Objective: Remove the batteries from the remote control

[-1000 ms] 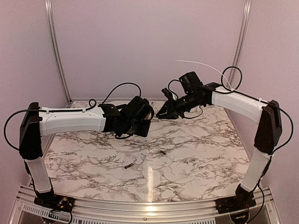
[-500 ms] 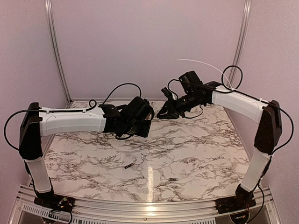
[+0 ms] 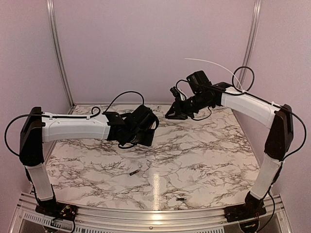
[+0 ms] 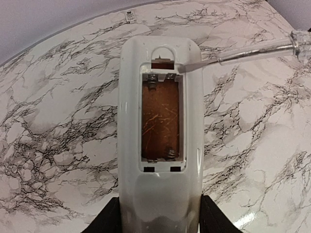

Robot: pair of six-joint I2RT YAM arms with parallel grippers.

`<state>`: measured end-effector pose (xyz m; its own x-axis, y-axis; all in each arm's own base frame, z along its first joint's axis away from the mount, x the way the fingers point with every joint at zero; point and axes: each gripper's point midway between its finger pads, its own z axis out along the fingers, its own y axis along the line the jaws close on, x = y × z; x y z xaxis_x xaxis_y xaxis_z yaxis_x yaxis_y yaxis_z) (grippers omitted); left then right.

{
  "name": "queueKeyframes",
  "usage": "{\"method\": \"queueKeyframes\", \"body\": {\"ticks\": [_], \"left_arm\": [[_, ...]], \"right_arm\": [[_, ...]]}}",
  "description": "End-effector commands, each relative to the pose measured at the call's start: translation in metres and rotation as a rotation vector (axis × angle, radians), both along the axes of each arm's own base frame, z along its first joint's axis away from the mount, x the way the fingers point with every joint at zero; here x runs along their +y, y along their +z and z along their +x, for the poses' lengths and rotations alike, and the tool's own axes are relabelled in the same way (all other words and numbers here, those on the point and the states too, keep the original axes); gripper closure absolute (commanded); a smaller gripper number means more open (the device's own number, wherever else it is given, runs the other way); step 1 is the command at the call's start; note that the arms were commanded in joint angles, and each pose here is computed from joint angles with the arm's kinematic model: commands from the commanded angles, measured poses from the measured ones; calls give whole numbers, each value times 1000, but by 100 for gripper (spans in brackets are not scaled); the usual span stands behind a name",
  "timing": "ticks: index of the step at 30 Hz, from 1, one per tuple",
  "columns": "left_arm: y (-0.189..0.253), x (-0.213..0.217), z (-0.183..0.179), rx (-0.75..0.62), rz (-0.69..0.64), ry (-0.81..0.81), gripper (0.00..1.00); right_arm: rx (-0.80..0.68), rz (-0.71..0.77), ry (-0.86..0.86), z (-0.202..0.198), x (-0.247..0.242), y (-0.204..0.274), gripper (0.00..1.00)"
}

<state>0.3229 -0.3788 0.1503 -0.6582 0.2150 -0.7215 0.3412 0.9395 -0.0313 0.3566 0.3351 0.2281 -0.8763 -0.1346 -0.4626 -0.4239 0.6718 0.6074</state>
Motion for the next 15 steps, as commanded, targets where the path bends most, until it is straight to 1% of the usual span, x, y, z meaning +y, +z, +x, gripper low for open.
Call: {"method": "queueKeyframes", "body": {"ticks": [1,8,13,15], "left_arm": [[17,8,-3,-7,-34,17,71],[17,13,-1,0,-31,37,71],[5,25,-1,49,-30,56,71],[-6,33,-4,81,-21,59,71]], "right_arm": [[-105,-4,-55,12,-12,33,100],[-168,-21,-110,25,-26,48,100],[-249,-65,-153,31,-39,63,100],[-273,-77,-174,32,-44,68,100]]}}
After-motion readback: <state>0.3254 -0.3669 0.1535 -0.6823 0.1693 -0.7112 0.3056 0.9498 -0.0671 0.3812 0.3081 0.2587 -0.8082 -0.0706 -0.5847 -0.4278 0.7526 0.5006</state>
